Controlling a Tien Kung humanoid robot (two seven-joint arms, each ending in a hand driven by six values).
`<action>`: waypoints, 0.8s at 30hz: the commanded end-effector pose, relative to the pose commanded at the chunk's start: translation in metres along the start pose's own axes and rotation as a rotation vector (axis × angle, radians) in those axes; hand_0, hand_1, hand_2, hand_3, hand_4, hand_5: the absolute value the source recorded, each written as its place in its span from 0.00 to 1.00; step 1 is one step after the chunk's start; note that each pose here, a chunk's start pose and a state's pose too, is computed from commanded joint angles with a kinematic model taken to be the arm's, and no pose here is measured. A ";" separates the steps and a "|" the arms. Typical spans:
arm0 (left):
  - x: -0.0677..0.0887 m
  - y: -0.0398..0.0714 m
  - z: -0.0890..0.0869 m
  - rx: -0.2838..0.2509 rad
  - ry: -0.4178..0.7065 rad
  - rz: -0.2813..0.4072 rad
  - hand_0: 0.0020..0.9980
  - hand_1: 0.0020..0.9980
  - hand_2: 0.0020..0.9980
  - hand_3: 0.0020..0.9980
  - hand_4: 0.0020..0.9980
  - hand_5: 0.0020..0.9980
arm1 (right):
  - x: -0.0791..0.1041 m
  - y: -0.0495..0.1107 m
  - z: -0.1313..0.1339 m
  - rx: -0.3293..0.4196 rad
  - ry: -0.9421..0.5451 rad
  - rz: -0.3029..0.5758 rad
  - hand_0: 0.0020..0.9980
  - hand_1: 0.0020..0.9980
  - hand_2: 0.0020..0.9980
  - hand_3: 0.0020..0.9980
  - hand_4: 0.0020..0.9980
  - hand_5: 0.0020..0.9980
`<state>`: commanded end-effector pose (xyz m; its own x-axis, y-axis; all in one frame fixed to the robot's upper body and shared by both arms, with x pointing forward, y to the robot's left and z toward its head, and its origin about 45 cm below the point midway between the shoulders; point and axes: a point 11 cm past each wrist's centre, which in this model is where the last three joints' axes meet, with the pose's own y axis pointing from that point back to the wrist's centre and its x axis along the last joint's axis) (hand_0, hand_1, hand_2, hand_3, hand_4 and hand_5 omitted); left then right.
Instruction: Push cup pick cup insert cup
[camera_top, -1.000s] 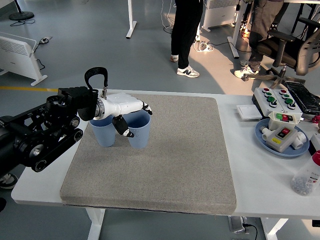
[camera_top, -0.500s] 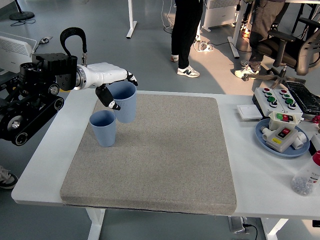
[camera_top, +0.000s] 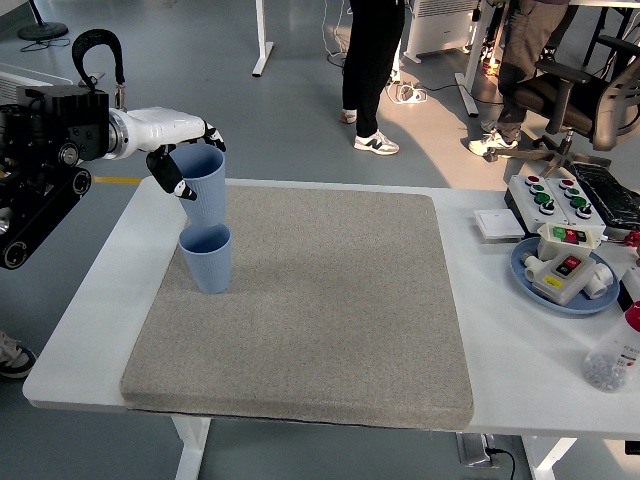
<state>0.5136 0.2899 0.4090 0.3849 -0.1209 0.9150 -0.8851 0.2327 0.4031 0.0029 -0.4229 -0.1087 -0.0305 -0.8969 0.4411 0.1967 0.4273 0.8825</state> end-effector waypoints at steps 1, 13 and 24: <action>-0.001 0.000 0.000 0.000 0.002 -0.002 0.50 0.50 0.50 0.47 0.46 0.00 | 0.000 0.000 0.000 0.000 -0.001 0.000 0.53 0.51 0.56 0.56 0.13 0.81; -0.022 -0.008 -0.002 -0.006 0.019 -0.045 0.49 0.50 0.50 0.47 0.48 0.00 | -0.001 0.001 -0.003 0.004 -0.003 -0.002 0.53 0.51 0.56 0.56 0.13 0.81; -0.031 -0.012 -0.004 -0.006 0.034 -0.058 0.49 0.51 0.50 0.47 0.49 0.00 | 0.000 0.001 -0.003 0.006 -0.003 -0.002 0.53 0.51 0.56 0.56 0.13 0.81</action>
<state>0.5131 0.2945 0.3755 0.4444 -0.1019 0.8900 -0.8593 0.2323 0.4556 0.0064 -0.4226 -0.1087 -0.0337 -0.8974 0.4400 0.1905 0.4264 0.8842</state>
